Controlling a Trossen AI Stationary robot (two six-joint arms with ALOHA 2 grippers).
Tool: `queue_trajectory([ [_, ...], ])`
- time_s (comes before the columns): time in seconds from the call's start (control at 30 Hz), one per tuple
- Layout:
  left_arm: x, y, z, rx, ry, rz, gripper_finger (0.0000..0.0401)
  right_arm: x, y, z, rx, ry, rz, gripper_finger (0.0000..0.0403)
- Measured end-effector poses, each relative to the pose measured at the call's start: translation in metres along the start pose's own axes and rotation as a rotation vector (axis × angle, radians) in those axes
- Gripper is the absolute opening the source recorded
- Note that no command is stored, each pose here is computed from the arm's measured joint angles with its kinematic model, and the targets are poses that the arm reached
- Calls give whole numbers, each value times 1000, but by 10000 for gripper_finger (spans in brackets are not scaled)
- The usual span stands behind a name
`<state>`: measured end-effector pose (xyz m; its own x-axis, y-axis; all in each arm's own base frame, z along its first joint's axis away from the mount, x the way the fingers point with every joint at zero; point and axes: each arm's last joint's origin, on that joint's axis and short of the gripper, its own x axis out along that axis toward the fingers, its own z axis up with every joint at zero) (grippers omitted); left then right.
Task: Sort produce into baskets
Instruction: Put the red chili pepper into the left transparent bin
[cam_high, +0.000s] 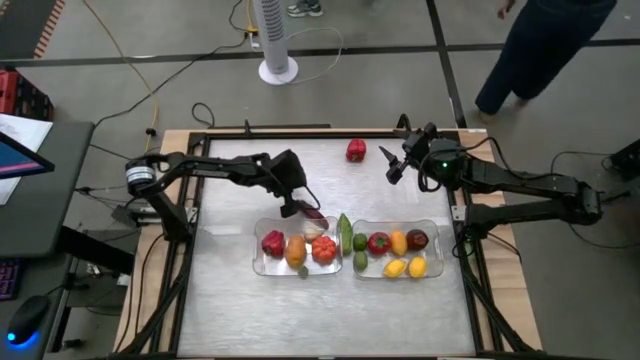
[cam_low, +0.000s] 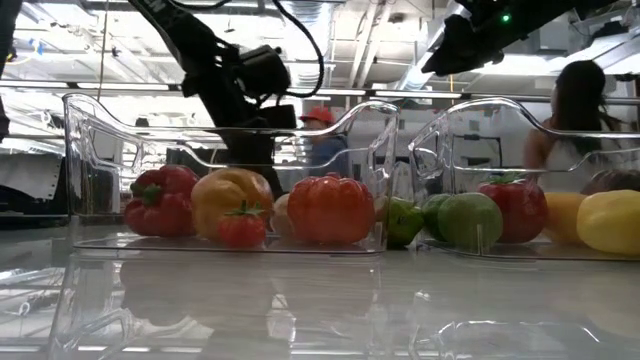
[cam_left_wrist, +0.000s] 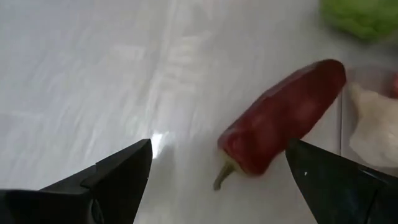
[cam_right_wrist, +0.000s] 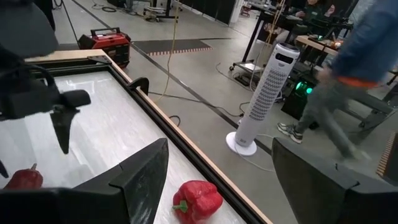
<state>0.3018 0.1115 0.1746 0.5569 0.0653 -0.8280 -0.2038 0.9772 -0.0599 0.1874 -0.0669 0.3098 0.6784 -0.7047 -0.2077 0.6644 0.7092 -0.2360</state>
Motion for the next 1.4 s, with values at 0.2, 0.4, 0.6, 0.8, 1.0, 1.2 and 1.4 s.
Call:
queue_trajectory([
  [0.2,8,-2,4,78,-5,-102,357,0,0,-1,-14,12,2,311],
  [0.4,11,-8,7,138,-46,-146,357,0,0,-1,-16,11,1,311],
  [0.6,34,-12,0,174,1,-176,355,0,0,-1,-16,10,1,311],
  [0.8,39,-12,0,182,-6,-199,302,0,0,-1,-16,10,0,311],
  [1.0,38,-12,-1,193,5,-200,209,0,0,-1,-15,10,0,311],
  [1.2,39,-12,-2,200,14,-196,127,0,0,-1,-16,10,1,311],
  [1.4,36,-13,4,234,28,-191,93,0,0,-1,-16,10,1,311],
])
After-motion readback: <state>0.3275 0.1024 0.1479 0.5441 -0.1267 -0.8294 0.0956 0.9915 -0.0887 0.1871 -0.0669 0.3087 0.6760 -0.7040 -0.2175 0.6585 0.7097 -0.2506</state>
